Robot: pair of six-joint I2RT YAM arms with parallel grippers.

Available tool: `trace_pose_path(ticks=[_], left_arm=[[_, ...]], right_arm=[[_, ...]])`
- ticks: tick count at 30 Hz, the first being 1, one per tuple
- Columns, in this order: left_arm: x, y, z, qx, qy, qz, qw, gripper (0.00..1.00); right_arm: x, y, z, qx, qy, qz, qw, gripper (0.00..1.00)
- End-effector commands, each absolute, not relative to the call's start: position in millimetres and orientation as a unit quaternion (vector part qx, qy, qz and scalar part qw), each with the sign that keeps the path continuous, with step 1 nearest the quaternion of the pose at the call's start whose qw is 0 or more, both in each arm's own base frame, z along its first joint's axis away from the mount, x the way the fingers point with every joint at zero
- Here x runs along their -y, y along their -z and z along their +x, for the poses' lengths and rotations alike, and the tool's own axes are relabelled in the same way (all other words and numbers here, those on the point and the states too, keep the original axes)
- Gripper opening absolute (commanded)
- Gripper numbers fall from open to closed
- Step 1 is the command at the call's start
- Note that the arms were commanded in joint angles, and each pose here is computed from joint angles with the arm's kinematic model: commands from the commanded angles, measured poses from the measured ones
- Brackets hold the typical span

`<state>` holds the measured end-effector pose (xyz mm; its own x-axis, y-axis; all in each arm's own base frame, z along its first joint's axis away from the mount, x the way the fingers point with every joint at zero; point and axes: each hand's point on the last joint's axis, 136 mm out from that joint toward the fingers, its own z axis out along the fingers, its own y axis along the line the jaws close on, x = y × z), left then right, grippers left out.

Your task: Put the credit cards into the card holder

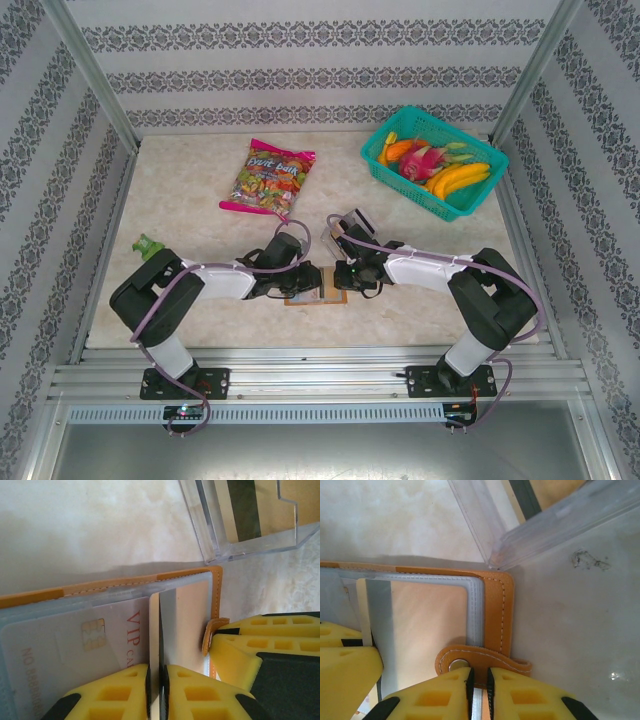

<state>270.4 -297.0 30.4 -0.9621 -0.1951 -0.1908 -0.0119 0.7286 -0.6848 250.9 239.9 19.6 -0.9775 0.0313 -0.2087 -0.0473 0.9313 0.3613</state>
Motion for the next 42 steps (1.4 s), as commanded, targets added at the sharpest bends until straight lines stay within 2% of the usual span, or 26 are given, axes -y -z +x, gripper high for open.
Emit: trace_pose_path(ticks=[1,7,20,33,42], left_arm=[[314.9,-27.3,258.6,-0.921,0.375,-0.021,0.105,0.20],[313.3,-24.8,257.7,-0.925,0.366,-0.022,0.103,0.23],[244.5,0.1,240.2,-0.962,0.231,-0.079,0.120,0.29],[272.7,-52.4,261.8,-0.940,0.297,-0.041,0.166,0.38],[292.3,-66.7,265.2,-0.928,0.336,-0.027,0.160,0.39]], right_arm=[[-227.9,-2.6,241.7,-0.982,-0.167,0.011,0.084,0.19],[-226.6,-3.0,241.6,-0.982,-0.166,0.011,0.084,0.20],[-214.6,0.6,242.9,-0.987,-0.138,0.011,0.083,0.20],[-222.8,-15.8,249.3,-0.983,-0.158,0.006,0.098,0.21],[-222.2,-11.4,247.1,-0.983,-0.158,0.010,0.094,0.21]])
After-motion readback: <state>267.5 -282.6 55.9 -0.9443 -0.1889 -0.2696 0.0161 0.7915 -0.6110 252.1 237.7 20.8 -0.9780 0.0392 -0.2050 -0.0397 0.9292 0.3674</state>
